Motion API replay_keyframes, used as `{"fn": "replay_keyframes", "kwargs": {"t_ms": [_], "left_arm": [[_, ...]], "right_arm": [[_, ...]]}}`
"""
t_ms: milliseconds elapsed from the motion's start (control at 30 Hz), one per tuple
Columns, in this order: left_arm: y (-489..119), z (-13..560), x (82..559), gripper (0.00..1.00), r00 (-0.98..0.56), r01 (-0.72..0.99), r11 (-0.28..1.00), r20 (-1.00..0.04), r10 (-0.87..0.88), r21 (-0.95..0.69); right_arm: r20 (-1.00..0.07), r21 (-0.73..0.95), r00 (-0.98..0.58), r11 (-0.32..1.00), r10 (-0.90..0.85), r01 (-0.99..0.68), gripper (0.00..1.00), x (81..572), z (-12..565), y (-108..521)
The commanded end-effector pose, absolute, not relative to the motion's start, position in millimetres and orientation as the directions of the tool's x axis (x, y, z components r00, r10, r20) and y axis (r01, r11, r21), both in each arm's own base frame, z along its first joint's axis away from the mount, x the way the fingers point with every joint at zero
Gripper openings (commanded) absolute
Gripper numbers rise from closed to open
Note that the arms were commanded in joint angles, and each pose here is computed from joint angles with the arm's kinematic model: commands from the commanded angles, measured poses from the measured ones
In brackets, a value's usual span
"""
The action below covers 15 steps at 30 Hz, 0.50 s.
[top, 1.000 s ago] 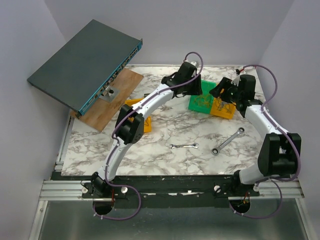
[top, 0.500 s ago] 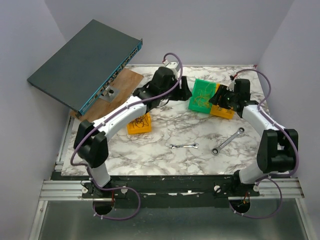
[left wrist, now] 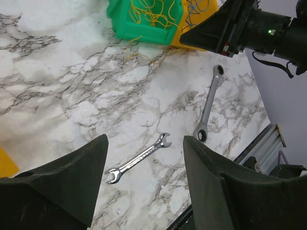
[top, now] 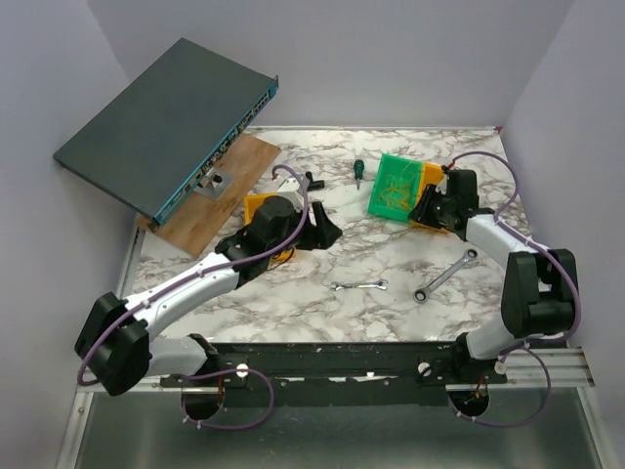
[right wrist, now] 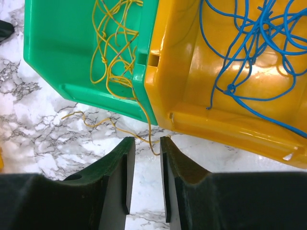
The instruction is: Untangle the cables
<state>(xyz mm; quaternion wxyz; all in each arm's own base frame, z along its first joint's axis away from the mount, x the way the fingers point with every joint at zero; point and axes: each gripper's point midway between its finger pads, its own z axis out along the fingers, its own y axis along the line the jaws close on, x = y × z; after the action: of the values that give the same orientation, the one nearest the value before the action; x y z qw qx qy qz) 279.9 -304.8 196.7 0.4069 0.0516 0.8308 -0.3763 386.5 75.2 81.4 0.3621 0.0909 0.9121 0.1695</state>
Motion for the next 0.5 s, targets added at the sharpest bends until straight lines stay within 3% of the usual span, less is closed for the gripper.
{"fn": "replay_keyframes", "kwargs": {"t_ms": [0,133,267,467], "left_arm": [[-283.0,214.9,279.0,0.66,-0.581,0.379,0.725,-0.758,-0.297,-0.575],[-273.4,209.7,274.6,0.66,-0.577,0.369,0.745,-0.765,-0.286,-0.556],[-269.1,210.7,271.4,0.66,-0.571,0.370,0.747,-0.770,-0.285,-0.552],[-267.1,214.0,270.6,0.66,-0.563,0.378,0.752,-0.779,-0.277,-0.541]], "right_arm": [[-0.642,0.372,-0.708,0.927,0.294,0.049,0.33,399.9,76.1,79.8],[-0.639,0.352,-0.715,0.934,0.285,0.057,0.33,408.1,69.7,83.1],[-0.646,0.350,-0.710,0.935,0.280,0.051,0.10,411.2,75.2,86.6],[-0.682,0.290,-0.682,0.954,0.265,0.080,0.01,420.5,111.2,77.8]]}}
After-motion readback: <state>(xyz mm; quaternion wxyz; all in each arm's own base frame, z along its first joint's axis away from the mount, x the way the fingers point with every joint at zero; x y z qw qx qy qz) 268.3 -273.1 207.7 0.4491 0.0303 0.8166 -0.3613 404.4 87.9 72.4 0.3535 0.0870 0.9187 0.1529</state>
